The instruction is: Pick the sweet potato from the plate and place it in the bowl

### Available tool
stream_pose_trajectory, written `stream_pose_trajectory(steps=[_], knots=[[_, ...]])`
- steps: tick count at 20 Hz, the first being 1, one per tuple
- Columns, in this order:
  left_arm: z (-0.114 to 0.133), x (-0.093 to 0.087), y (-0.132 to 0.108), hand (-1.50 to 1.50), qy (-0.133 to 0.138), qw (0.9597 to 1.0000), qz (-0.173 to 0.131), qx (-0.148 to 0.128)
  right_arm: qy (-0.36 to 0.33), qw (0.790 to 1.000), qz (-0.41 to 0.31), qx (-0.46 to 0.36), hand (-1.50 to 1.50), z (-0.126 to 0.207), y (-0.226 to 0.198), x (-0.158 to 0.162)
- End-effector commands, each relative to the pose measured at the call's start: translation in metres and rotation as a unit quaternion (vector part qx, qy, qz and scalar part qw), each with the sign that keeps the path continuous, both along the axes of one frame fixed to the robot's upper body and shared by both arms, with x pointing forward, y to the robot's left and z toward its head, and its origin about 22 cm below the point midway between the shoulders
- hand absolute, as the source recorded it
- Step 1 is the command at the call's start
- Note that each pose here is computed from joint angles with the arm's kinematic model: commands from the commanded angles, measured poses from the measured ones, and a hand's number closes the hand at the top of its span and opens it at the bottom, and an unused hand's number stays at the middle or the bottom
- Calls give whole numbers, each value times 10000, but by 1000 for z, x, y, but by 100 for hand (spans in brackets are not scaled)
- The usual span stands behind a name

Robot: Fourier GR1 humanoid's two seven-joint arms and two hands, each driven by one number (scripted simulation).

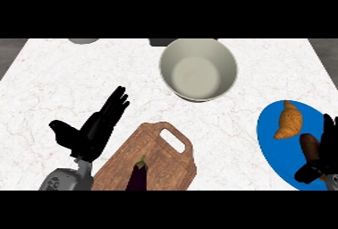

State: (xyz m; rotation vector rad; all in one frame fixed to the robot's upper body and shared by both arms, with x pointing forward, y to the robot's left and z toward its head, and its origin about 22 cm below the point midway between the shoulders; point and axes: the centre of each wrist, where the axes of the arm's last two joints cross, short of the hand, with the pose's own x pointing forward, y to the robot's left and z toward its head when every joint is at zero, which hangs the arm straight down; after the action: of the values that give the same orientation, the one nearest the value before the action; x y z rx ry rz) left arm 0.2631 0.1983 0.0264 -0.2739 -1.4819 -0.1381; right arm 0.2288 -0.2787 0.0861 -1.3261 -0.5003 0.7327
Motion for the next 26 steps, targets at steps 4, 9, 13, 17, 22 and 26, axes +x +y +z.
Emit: stream_pose_trajectory(steps=[4, 9, 13, 17, 22, 26], knots=[[1, -3, 6, 0, 42, 10000, 26, 26, 749, 9930, -853, -326, -150, -15, -2, -2], [1, 13, 3, 0, -6, 10000, 49, 30, 686, 9943, -765, -301, -150, -14, -9, 12], [2, -14, 20, 0, 36, 10000, 53, 35, 831, 9928, -728, -465, -150, -22, -5, 8], [-4, 13, -2, 0, -20, 10000, 8, -24, 682, 9939, -780, -390, -150, -54, 11, 12], [0, -8, 16, 0, 41, 10000, 50, -30, 651, 9929, -874, -479, -150, -63, -24, 11], [4, 7, 21, 0, -8, 10000, 15, 10, 695, 9926, -873, -485, -150, -57, -24, 24]])
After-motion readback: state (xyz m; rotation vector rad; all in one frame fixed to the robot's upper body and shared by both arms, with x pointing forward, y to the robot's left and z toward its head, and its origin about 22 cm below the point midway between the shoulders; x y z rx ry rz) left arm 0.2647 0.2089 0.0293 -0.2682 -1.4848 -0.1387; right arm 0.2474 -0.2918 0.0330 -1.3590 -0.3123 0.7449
